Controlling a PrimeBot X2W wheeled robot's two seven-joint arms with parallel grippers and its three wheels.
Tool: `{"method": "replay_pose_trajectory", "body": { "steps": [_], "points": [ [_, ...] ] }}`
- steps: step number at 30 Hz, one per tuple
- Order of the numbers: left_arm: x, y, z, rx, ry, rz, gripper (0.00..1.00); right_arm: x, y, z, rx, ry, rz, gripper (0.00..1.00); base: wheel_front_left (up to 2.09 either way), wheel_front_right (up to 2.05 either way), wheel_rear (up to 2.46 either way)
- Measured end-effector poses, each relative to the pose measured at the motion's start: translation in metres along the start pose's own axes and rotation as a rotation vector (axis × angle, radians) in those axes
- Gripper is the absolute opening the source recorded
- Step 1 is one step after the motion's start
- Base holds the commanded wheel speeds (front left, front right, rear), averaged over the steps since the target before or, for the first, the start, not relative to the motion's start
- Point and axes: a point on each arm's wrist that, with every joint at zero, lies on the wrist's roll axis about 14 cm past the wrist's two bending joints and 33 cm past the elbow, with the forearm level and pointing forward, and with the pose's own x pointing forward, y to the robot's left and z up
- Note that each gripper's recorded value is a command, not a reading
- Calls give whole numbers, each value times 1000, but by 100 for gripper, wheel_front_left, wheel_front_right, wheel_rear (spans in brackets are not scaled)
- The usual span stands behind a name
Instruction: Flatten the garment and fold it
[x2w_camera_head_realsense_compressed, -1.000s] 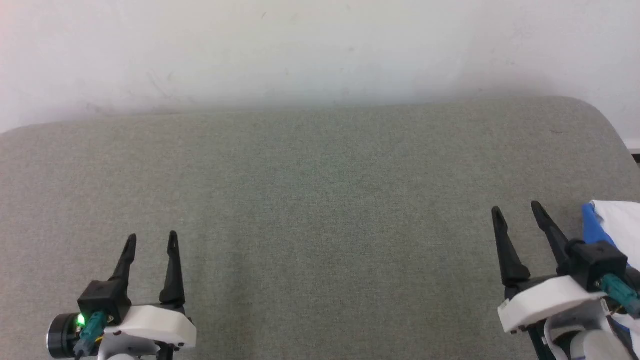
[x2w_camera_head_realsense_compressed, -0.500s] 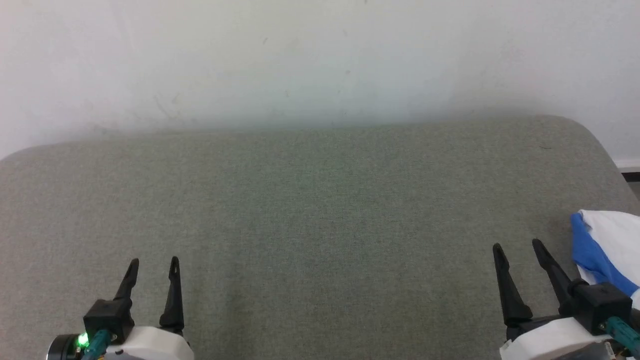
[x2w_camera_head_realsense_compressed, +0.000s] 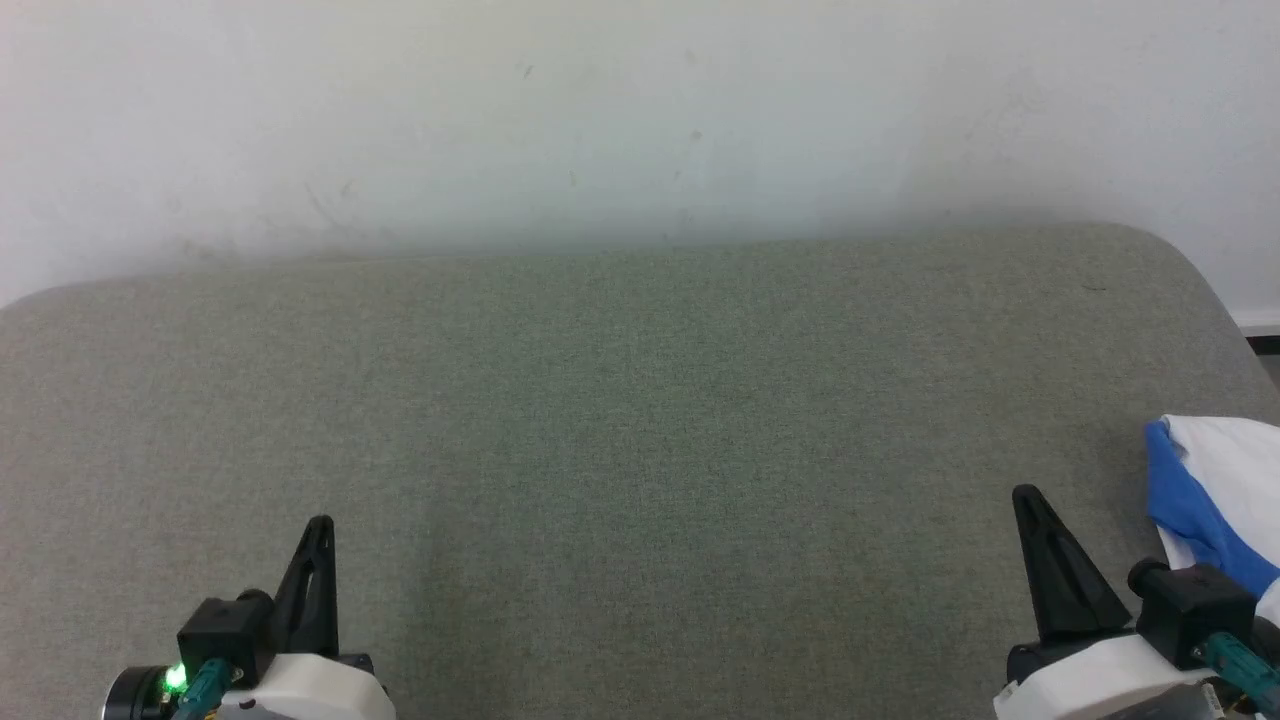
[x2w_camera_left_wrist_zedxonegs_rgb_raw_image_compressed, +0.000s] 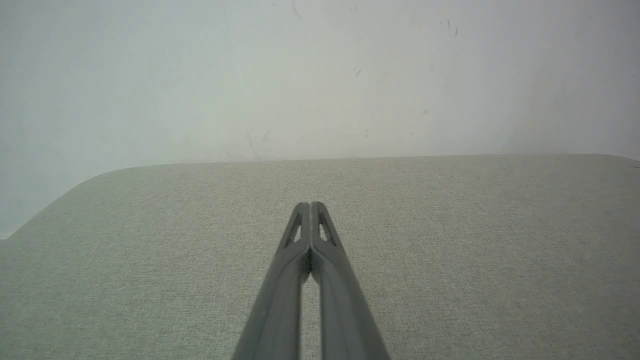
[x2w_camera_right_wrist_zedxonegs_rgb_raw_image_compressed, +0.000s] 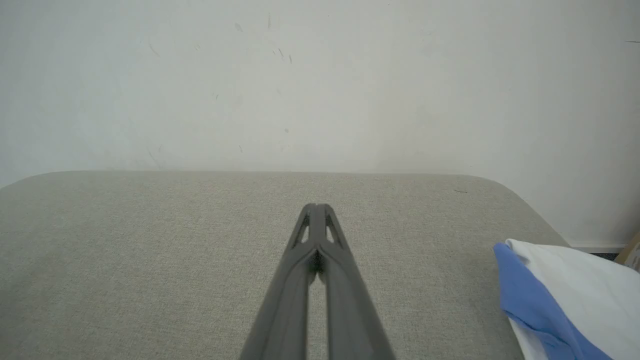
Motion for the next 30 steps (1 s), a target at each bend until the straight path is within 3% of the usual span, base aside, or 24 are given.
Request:
{"method": "replay_pose_trajectory", "body": {
  "steps": [30],
  "points": [
    [1,-8,3,3,18,-6,0,6,2,-2,-19,14,10,0,0,0,0]
  ]
}}
